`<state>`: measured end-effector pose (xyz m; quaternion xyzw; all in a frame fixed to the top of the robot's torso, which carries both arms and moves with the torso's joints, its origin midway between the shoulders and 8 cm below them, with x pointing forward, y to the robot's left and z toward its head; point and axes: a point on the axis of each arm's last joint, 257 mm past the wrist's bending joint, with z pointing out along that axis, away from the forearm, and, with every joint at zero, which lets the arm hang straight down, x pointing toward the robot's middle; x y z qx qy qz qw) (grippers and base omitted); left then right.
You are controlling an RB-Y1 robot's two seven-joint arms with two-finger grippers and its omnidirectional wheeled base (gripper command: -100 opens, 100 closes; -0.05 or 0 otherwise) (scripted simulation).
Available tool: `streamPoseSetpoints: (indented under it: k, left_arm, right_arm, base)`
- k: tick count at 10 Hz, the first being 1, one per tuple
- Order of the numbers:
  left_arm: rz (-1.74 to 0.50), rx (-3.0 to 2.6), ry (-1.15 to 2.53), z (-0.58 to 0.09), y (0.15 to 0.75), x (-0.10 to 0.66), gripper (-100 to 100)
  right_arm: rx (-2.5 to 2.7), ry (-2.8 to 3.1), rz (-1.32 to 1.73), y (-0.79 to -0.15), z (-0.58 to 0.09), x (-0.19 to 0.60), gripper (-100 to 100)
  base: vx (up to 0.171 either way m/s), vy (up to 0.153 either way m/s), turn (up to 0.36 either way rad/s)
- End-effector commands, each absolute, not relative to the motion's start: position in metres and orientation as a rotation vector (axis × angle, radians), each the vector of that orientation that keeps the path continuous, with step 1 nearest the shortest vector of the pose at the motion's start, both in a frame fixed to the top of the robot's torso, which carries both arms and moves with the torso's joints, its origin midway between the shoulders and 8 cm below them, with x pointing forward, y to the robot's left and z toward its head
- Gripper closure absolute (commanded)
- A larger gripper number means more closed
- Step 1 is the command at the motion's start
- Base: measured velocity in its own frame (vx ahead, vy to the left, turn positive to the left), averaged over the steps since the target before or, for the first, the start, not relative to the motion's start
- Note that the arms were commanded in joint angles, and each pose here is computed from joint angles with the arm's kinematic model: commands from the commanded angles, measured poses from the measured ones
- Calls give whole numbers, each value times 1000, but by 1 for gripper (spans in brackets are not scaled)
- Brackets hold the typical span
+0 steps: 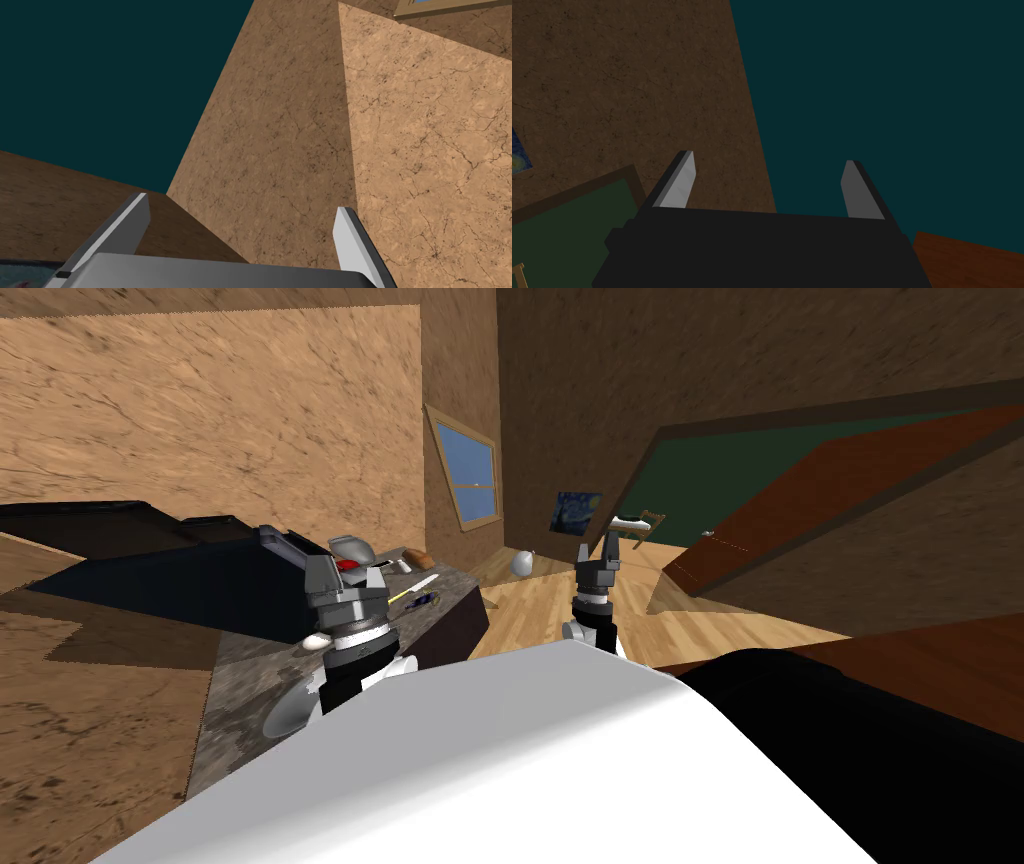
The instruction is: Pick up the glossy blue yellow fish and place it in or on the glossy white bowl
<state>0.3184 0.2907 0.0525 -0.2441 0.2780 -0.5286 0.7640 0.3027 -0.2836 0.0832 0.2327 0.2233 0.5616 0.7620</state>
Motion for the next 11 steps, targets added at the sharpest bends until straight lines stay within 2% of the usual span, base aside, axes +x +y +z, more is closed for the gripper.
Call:
streamPoseSetpoints:
  k: [1, 5, 11]
  left_arm:
    - [-1139, -520, 640, 49, 292, 322, -100]
    - [-1058, -539, 761, 25, 315, 335, -100]
    - [-854, -664, 899, -20, 389, 343, -100]
  right_arm:
    - [506, 486, 1222, -284, 83, 303, 0]
    - [506, 486, 1222, -284, 83, 303, 0]
    - [506, 486, 1222, -284, 83, 303, 0]
  base:
    - [17, -15, 34]
    - [64, -49, 87]
    - [111, -100, 127]
